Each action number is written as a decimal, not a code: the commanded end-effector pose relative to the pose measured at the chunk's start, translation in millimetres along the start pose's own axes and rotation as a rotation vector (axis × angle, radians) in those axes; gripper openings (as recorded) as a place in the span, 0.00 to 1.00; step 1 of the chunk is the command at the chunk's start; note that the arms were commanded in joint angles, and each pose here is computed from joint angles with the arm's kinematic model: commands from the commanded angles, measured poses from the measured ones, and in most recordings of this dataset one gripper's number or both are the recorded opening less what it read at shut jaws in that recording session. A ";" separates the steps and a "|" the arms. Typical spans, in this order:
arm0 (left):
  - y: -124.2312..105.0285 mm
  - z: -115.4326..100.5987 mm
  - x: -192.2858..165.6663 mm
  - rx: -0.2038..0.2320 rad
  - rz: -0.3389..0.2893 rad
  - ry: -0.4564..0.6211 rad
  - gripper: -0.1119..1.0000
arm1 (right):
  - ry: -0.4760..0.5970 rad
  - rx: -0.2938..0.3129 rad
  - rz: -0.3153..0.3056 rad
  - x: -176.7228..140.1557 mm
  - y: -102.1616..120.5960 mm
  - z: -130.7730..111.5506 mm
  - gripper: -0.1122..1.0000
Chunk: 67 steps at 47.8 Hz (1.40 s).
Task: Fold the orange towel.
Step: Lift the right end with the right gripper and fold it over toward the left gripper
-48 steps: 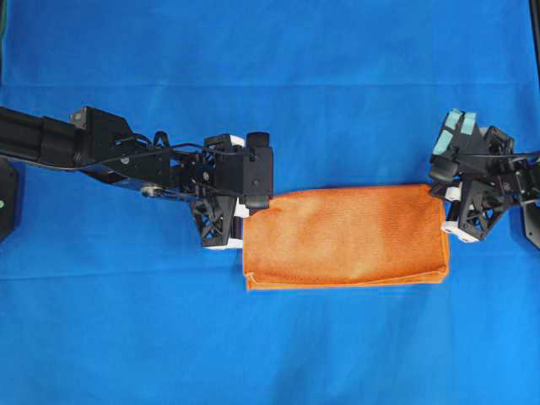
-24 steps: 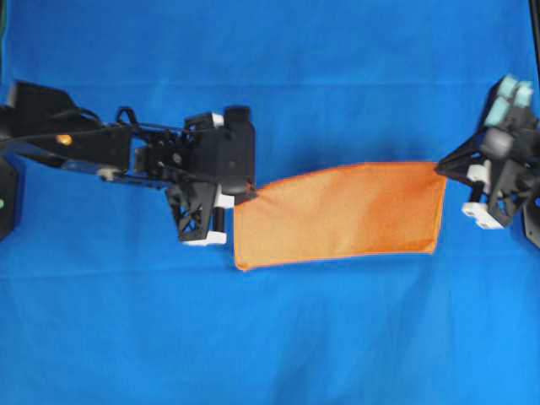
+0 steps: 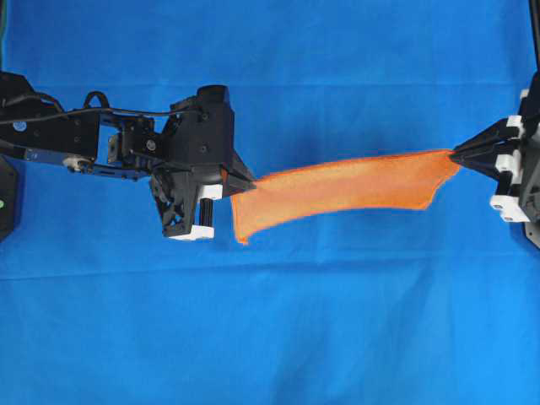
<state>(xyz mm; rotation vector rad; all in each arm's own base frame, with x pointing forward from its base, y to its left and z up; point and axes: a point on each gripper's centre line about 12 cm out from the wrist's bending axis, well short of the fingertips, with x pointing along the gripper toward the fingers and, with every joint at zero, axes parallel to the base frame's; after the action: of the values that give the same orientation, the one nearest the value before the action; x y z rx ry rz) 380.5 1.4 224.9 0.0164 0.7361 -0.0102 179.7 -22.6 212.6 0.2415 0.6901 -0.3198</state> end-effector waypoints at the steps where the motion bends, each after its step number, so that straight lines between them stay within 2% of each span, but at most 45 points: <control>1: -2.6 10.9 -8.7 0.005 -0.004 -0.048 0.12 | -0.018 0.000 -0.034 2.4 -4.2 11.2 0.13; 9: -18.4 15.9 -4.7 0.037 -0.032 -0.105 0.12 | -0.058 0.020 -0.111 16.4 -22.2 29.0 0.13; 21: -44.2 27.8 10.8 0.075 -0.079 -0.210 0.12 | -0.119 -0.013 -0.166 53.0 -44.9 71.5 0.13; 32: -61.0 39.1 24.6 0.101 -0.106 -0.225 0.12 | -0.121 -0.083 -0.196 104.8 -61.9 120.7 0.13; 43: -73.2 41.4 30.8 0.117 -0.127 -0.224 0.12 | -0.140 -0.175 -0.210 140.5 -64.0 164.1 0.13; 56: -79.7 45.2 31.3 0.130 -0.138 -0.264 0.12 | -0.145 -0.190 -0.208 146.3 -63.7 170.2 0.13; 62: -81.3 53.0 38.0 0.173 -0.131 -0.303 0.12 | -0.141 -0.186 -0.211 142.9 -64.5 166.8 0.13; 67: -84.0 65.8 48.8 0.228 -0.121 -0.340 0.12 | -0.135 -0.169 -0.221 136.6 -69.3 159.6 0.13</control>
<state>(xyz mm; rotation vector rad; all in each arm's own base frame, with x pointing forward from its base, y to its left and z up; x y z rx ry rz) 448.9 -62.3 216.6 0.1495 0.4802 -0.1634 356.5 -157.7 219.8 -0.0259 0.6412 -0.4438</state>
